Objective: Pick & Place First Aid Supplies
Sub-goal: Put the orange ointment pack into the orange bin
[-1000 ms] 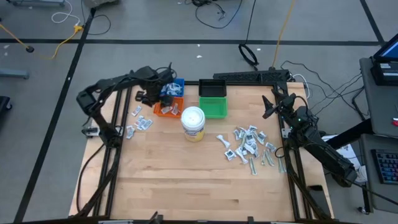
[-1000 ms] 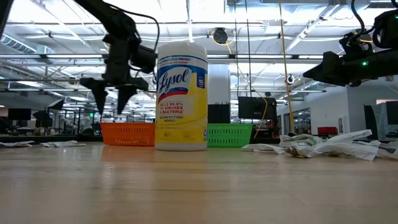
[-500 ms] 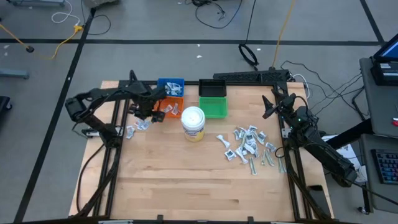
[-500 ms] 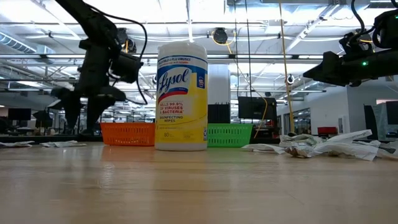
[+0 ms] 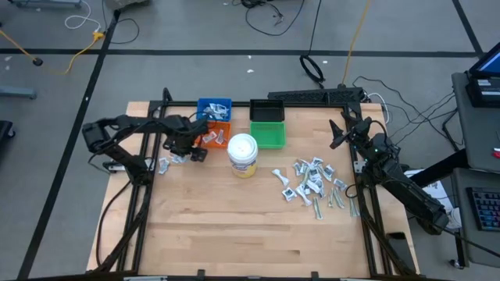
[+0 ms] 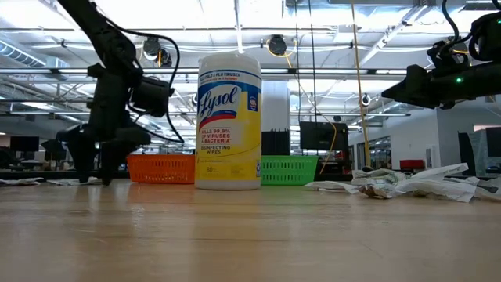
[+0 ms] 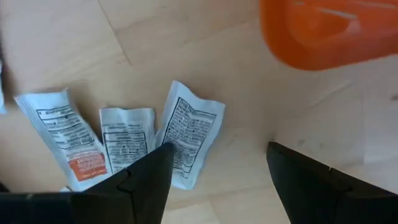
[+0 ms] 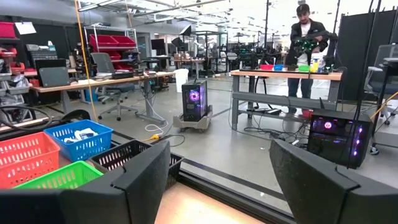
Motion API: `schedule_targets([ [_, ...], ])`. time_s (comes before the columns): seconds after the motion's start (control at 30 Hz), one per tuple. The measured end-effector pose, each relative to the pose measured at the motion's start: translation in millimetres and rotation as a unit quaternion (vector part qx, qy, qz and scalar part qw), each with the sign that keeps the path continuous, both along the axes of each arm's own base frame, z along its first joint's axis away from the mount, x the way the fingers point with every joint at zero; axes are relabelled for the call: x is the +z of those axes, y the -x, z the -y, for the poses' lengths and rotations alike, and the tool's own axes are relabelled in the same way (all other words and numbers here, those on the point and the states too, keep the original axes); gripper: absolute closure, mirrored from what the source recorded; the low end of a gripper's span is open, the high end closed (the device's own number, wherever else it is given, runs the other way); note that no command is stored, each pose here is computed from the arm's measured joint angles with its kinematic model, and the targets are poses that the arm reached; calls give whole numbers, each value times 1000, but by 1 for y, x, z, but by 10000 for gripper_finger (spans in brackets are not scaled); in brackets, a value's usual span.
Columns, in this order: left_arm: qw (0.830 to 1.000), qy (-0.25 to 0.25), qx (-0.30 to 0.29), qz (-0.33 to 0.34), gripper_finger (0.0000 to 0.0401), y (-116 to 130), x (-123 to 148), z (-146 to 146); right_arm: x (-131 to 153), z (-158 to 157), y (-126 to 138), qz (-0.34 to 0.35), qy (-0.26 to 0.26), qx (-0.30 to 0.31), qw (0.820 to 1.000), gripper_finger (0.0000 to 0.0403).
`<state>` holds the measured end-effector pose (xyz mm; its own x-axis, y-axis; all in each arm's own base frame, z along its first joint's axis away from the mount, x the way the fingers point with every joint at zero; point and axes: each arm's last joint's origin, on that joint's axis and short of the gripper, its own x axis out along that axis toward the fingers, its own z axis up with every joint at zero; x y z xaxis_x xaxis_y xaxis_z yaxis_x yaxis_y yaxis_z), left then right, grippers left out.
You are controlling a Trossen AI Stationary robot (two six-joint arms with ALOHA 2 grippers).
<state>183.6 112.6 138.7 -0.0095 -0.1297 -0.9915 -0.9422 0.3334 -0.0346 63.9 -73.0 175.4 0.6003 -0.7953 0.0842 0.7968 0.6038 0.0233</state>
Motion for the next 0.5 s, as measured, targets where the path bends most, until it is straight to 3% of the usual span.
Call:
schedule_targets([
  [0.17, 1000, 12, -18, 15, 198, 0, -3, 3, 0, 0, 0, 0, 0, 0, 1000, 131],
  [0.5, 1000, 22, 4, 14, 388, 0, -4, 5, 0, 0, 0, 0, 0, 0, 1000, 132],
])
